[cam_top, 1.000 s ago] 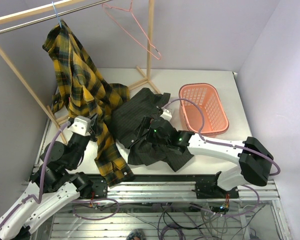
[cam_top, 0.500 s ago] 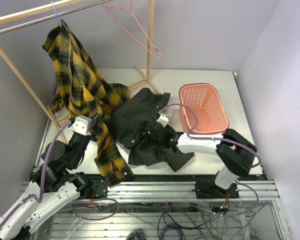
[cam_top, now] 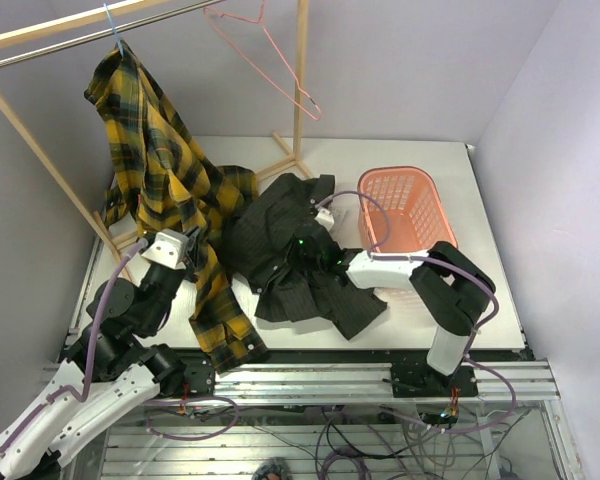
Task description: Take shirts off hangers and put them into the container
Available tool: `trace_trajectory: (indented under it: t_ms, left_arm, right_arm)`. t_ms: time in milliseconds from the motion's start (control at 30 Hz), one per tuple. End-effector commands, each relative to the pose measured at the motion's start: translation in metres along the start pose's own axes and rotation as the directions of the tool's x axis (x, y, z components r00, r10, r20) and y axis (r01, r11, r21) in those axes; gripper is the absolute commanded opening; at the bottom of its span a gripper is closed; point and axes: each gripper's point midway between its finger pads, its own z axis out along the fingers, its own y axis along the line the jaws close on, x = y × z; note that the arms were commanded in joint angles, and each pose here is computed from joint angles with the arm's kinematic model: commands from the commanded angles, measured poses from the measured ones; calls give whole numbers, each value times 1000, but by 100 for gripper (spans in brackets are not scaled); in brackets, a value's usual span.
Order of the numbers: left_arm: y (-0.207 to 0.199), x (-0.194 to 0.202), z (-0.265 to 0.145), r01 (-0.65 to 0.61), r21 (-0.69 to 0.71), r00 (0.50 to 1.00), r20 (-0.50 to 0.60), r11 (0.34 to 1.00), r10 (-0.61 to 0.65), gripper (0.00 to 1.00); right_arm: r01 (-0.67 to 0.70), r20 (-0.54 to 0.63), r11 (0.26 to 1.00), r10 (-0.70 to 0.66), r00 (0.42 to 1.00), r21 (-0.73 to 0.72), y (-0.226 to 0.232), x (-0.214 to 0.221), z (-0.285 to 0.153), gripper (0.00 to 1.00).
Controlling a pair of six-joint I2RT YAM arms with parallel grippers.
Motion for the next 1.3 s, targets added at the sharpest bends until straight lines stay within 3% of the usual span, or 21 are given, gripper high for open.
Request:
trace_trajectory:
  t_ms: [0, 100, 300, 433, 633, 933, 1067, 1267]
  left_arm:
    - [-1, -14, 2, 24, 7, 999, 34, 1000, -25, 20]
    - [-1, -14, 3, 23, 10, 999, 31, 1000, -23, 19]
    - [0, -14, 2, 25, 3, 999, 32, 1000, -25, 20]
    - [3, -15, 2, 22, -10, 999, 39, 1000, -22, 20]
    - [2, -14, 3, 22, -9, 999, 32, 1000, -22, 20]
    - [4, -13, 2, 25, -15, 999, 31, 1000, -24, 20]
    - [3, -12, 2, 25, -11, 999, 28, 1000, -25, 20]
    - [3, -14, 1, 31, -7, 999, 36, 999, -31, 20]
  right_arm:
    - [38, 72, 991, -28, 997, -130, 24, -47, -9, 11]
    - [100, 90, 977, -84, 992, -186, 45, -67, -25, 0]
    - [234, 245, 949, -180, 953, -213, 98, -143, -93, 0]
    - [217, 335, 937, -119, 934, -272, 108, -202, -153, 0]
    - [238, 442, 916, -76, 894, -323, 121, -257, -233, 0]
    - [273, 682, 931, -38, 731, -241, 143, -343, -355, 0]
    - [277, 776, 940, -20, 630, -200, 158, -383, -411, 0]
    - [267, 863, 962, -82, 498, -62, 168, -432, -445, 0]
